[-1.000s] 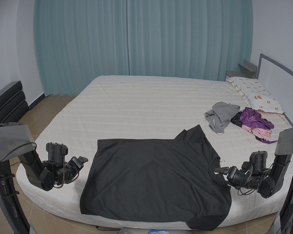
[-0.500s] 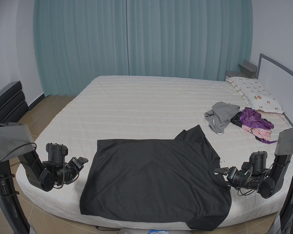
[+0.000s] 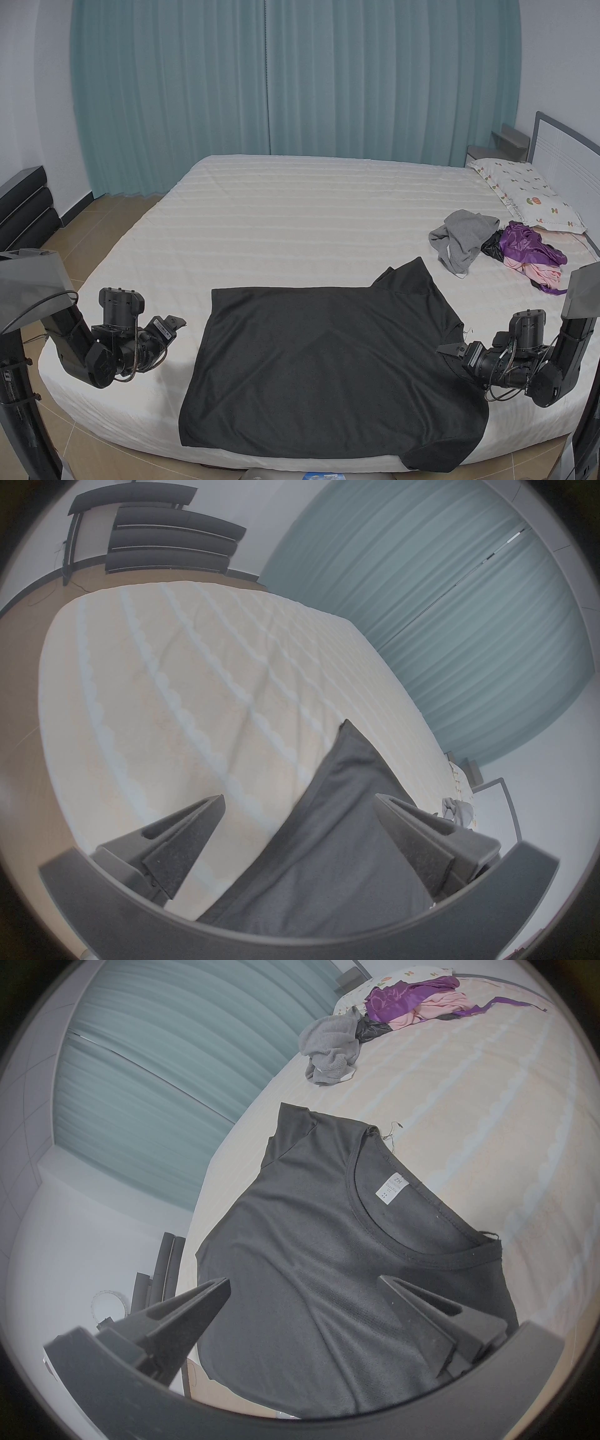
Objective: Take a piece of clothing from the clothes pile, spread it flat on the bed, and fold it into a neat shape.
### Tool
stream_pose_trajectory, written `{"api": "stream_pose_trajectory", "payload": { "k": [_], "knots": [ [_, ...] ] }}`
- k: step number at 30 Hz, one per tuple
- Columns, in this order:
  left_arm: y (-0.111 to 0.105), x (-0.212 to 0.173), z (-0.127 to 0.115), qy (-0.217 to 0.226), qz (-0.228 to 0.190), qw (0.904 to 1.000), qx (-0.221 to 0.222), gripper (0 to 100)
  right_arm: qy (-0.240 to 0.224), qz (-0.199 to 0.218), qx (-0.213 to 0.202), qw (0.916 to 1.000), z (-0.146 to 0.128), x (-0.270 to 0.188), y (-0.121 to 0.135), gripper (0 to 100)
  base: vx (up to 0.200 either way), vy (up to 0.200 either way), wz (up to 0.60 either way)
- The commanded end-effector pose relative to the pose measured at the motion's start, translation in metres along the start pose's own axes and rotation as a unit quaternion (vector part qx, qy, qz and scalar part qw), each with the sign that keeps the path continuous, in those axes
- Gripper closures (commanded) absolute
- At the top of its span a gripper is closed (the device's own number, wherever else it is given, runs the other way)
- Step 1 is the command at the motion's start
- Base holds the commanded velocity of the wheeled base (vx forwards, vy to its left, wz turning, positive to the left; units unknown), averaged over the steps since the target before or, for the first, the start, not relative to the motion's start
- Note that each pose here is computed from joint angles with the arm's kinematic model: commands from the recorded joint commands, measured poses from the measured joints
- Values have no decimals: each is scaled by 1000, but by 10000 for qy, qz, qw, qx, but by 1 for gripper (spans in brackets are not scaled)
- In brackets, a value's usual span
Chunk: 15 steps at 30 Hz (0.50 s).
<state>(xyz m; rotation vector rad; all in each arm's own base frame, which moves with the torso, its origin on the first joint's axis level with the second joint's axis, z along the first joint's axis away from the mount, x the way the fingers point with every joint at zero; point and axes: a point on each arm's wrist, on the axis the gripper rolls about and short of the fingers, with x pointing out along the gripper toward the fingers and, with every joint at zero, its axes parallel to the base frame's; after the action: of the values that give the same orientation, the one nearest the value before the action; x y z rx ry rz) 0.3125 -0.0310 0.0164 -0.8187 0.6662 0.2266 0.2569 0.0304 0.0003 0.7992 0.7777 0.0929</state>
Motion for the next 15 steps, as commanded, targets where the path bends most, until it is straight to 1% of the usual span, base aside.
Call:
{"api": "stream_pose_trajectory", "payload": {
  "k": [1,5,8,10,13,15],
  "knots": [
    [-15,9,4,-55,-172,9998,28,0,8,23,-22,10000,0,1,1,0,0,0,0],
    [-19,14,1,-8,-201,9998,63,0,19,21,-17,10000,-1,1,1,0,0,0,0],
    [-20,14,-6,85,-197,9997,118,0,13,26,-26,10000,-1,1,2,0,0,0,0],
    [-21,14,-8,109,-205,9997,61,0,13,26,-26,10000,0,2,2,0,0,0,0],
    [-24,14,-8,102,-222,9995,-197,0,24,24,-29,10000,-1,1,2,0,0,0,0],
    [-25,14,-11,153,-213,9995,-190,0,24,24,-29,10000,-1,1,2,0,0,-200,0]
  ]
}}
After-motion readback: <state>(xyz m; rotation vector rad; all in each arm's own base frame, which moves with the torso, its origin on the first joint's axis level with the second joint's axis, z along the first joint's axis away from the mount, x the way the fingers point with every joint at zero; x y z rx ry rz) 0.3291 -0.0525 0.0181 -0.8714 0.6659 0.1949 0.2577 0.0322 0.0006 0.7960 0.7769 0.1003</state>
